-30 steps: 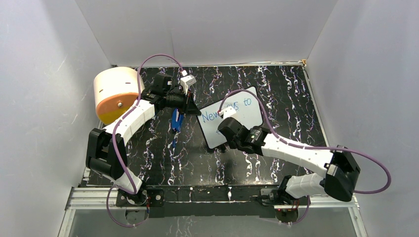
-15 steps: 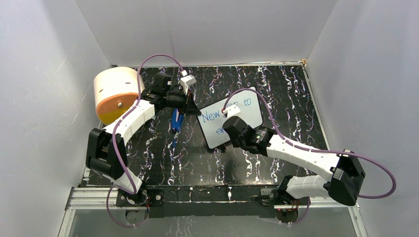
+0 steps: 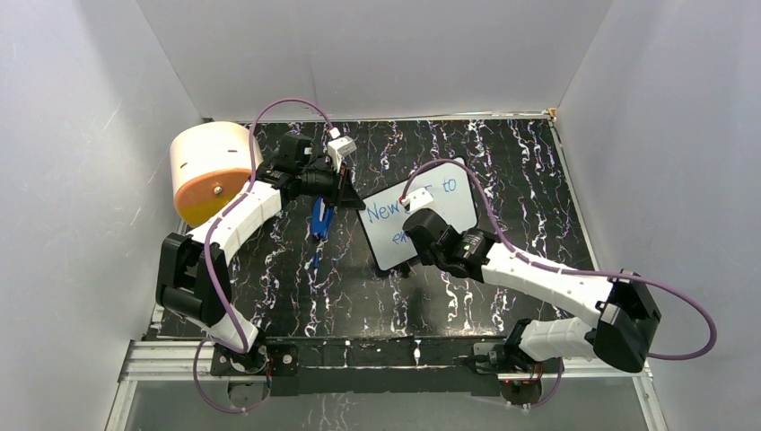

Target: Write a sentence on the whiteboard

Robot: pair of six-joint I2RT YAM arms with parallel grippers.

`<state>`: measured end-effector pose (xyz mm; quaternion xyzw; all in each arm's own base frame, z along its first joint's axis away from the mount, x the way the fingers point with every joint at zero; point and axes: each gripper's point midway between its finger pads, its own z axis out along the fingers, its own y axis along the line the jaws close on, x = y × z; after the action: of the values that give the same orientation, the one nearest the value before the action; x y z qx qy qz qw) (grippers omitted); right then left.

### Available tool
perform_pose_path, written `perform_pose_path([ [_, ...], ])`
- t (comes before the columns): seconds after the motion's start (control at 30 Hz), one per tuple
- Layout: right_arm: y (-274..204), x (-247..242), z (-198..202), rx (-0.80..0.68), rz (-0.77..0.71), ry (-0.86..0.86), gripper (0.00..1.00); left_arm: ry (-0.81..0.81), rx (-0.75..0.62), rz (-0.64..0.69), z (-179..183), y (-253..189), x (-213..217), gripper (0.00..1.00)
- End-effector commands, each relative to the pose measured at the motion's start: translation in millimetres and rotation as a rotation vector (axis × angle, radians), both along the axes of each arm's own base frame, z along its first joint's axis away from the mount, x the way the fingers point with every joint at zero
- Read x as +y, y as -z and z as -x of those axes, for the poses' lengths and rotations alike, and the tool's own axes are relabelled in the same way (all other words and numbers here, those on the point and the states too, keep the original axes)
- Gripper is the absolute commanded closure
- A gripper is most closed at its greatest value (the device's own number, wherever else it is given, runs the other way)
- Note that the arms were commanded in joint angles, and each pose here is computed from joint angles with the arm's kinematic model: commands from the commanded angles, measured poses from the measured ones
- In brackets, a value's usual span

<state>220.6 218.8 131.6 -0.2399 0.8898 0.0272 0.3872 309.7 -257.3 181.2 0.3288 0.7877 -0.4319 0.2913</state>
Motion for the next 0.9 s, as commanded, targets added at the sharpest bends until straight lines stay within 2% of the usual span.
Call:
perform_pose_path([
  [0.0,-24.0,12.7,-14.6,-0.057,-0.052,0.001,1.00,-0.005,-0.015,-0.041,-2.0,7.2,4.9,1.00],
  [0.87,-12.8,19.3,-17.7,-0.008,-0.028,-0.016,1.00,-0.003,-0.019,-0.039,-1.7,6.0,4.9,1.00],
])
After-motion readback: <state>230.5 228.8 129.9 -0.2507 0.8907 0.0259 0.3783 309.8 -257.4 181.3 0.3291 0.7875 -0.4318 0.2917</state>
